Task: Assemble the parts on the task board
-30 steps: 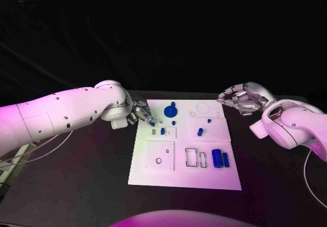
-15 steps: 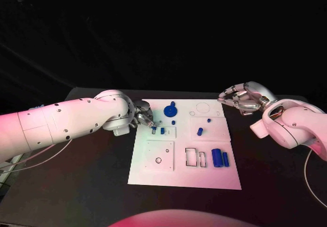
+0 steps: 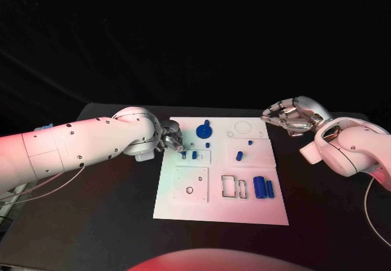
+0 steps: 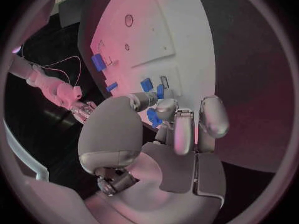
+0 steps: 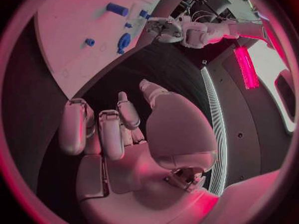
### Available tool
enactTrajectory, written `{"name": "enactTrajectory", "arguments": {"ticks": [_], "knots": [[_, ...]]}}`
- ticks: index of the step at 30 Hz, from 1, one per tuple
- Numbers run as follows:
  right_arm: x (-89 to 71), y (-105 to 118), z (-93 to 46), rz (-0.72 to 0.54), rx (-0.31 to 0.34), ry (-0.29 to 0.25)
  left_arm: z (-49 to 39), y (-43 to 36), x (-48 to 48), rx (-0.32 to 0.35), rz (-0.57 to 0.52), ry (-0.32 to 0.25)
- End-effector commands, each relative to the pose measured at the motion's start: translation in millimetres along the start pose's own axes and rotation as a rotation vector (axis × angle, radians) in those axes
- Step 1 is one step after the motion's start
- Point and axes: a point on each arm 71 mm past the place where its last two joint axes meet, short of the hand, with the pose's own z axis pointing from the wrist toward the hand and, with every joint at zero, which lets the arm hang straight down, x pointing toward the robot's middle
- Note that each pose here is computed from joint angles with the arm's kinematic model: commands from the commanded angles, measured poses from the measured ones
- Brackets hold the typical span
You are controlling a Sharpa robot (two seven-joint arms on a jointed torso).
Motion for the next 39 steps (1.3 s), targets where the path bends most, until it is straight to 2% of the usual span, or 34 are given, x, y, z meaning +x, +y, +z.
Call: {"name": "enactTrajectory", "arguments": {"ticks": [1, 17, 39], "knots": [[-0.3, 0.3, 0.0, -0.001, -0.006, -0.003, 0.1, -0.5, 3.1, -0.013, 0.041, 0.033], [0.1, -0.1, -0.2, 0.000, -0.005, -0.002, 3.3, -0.6, 6.6, -0.018, 0.054, 0.046], [-0.1, -0.6, -0.5, 0.000, -0.003, -0.002, 2.3, -1.8, 9.2, -0.011, 0.063, 0.060]]}}
